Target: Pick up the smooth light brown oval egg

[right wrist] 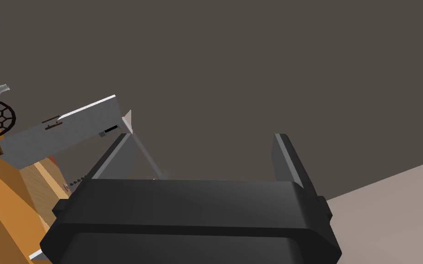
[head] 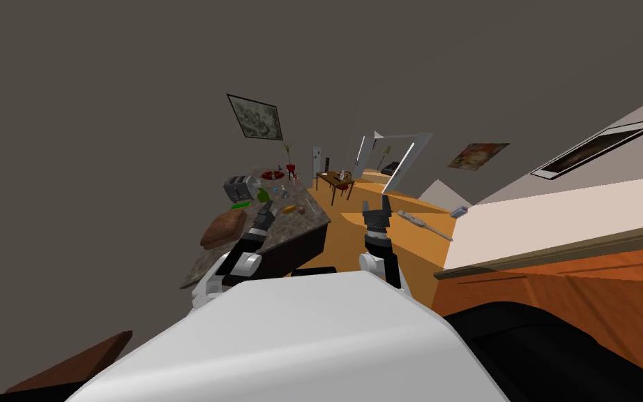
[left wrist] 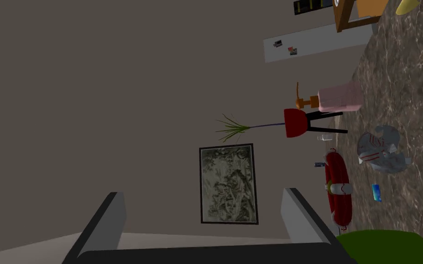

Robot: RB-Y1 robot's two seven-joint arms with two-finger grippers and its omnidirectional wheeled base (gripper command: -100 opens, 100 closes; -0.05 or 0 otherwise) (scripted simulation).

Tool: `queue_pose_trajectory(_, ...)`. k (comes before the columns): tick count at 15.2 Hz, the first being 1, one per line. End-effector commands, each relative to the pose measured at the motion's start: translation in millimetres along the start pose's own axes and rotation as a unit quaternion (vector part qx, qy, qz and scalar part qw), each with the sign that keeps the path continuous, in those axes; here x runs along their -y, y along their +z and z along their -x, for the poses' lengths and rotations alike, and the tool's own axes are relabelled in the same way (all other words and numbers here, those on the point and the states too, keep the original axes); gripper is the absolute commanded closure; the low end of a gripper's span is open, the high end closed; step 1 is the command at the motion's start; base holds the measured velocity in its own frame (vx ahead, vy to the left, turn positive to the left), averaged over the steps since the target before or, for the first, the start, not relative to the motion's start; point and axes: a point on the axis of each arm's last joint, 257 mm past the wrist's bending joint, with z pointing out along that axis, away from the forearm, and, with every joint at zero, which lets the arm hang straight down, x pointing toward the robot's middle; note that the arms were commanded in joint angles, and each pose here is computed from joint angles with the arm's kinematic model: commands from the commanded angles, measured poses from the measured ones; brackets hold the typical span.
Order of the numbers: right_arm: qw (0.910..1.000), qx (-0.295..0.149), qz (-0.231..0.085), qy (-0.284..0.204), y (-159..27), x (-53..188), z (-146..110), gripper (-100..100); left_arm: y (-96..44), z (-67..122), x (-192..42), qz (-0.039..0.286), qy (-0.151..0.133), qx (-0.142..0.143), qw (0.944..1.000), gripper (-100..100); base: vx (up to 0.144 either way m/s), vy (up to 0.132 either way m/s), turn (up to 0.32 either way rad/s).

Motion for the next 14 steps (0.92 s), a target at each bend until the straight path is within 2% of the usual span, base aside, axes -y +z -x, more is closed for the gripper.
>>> queue_pose_trajectory(1,1.0000,0.000,0.000,0.000,0.0,0,0,0,2.5,-3.6,-14,0.025,0.002,-0.012,0.9996,-100,-0.012,0.001,-0.136)
queue_pose_trajectory(6,1.0000,0.000,0.000,0.000,0.0,0,0,0,14.6,-15.8,-52,0.085,0.013,-0.052,0.9949,-100,-0.010,-0.001,-0.153)
queue_pose_trajectory(8,1.0000,0.000,0.000,0.000,0.0,0,0,0,13.5,-15.8,-58,0.096,0.014,-0.053,0.9939,-100,-0.005,0.000,-0.119)
queue_pose_trajectory(9,1.0000,0.000,0.000,0.000,0.0,0,0,0,16.7,-18.8,-69,0.114,0.019,-0.065,0.9912,-100,-0.004,-0.002,-0.122)
queue_pose_trajectory(10,1.0000,0.000,0.000,0.000,0.0,0,0,0,15.6,-18.8,-73,0.122,0.019,-0.065,0.9902,-100,-0.004,-0.001,-0.155)
queue_pose_trajectory(11,1.0000,0.000,0.000,0.000,0.0,0,0,0,15.6,-18.8,-73,0.122,0.019,-0.065,0.9902,-100,-0.003,0.002,-0.073)
queue_pose_trajectory(12,1.0000,0.000,0.000,0.000,0.0,0,0,0,18.0,-21.0,-85,0.141,0.025,-0.077,0.9867,-100,-0.003,-0.002,-0.149)
queue_pose_trajectory(14,1.0000,0.000,0.000,0.000,0.0,0,0,0,16.9,-20.9,-89,0.149,0.025,-0.077,0.9855,-100,-0.004,0.001,-0.109)
